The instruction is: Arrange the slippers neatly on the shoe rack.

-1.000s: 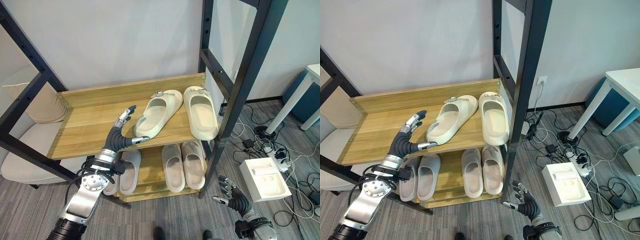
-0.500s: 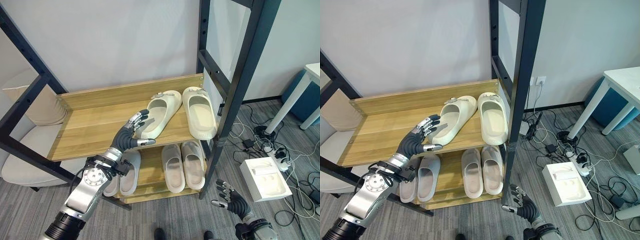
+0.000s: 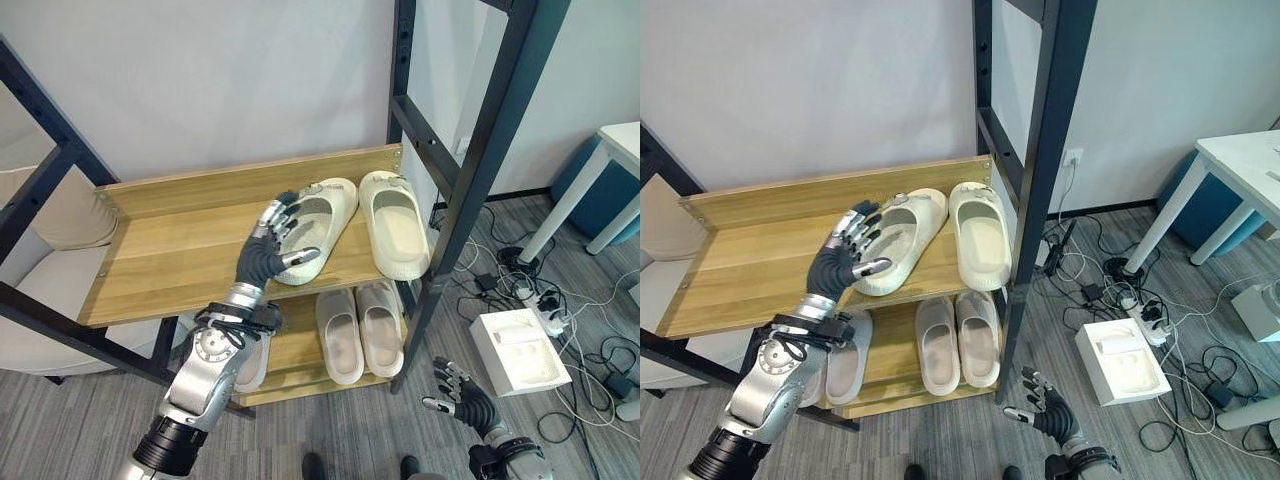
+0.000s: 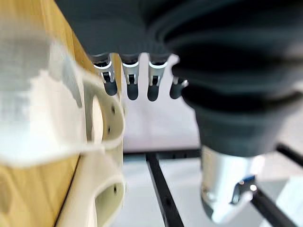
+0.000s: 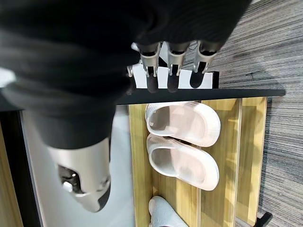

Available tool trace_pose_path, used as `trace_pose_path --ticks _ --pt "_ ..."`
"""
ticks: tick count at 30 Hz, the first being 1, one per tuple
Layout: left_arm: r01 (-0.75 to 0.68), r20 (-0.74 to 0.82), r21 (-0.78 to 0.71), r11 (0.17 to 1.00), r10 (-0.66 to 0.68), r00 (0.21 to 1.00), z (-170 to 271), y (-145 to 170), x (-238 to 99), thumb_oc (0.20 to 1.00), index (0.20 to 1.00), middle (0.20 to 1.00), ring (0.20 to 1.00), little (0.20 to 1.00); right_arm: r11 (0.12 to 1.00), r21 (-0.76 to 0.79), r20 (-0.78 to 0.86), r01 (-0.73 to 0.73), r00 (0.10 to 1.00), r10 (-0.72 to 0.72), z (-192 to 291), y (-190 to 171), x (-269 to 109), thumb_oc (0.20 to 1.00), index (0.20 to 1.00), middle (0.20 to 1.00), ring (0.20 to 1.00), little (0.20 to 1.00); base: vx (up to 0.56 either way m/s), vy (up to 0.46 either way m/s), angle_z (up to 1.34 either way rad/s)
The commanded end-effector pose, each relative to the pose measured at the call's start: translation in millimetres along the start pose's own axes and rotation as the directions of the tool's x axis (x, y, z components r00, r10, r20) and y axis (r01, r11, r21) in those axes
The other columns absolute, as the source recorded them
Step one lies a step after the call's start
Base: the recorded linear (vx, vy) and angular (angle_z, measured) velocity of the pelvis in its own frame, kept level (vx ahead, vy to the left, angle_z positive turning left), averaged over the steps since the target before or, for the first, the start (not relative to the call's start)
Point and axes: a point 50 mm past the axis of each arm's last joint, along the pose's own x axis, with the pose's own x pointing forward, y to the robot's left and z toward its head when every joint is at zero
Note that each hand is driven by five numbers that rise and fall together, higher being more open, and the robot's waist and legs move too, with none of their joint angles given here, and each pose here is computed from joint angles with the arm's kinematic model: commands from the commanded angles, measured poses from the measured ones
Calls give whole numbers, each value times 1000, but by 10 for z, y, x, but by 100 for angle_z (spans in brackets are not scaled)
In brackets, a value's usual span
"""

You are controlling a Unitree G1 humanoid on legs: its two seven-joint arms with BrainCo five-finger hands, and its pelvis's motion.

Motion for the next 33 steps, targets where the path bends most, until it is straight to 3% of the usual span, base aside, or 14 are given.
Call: trace_pose_path --ticks 1,6,11,14,19,33 --pt "-69 106 76 995 61 993 167 223 92 1000 1000 1000 1000 1000 999 32 123 -10 992 6 188 41 65 1000 1000 1000 1000 1000 0 0 0" --pt "-79 25 190 979 76 997 26 338 -56 1000 1000 1000 1000 1000 999 31 107 -8 994 4 159 24 50 1000 1000 1000 1000 1000 3 2 1" --pt "27 -68 245 969 -11 998 -78 306 -146 1000 1000 1000 1000 1000 1000 22 97 -8 995 6 161 -6 66 1000 1000 1000 1000 1000 0 0 0" --pt "55 -89 194 980 -39 995 -109 258 -173 1000 1000 1000 1000 1000 1000 25 94 -13 995 11 160 -4 69 1000 1000 1000 1000 1000 0 0 0" --pt "182 -113 -47 982 -187 976 -136 -22 -184 1000 1000 1000 1000 1000 999 32 88 -42 995 39 168 16 79 1000 1000 1000 1000 1000 0 0 0" --pt "254 -67 -193 948 -271 960 -163 -509 152 1000 1000 1000 1000 1000 997 40 89 -60 994 56 182 88 145 1000 1000 1000 1000 1000 0 0 0"
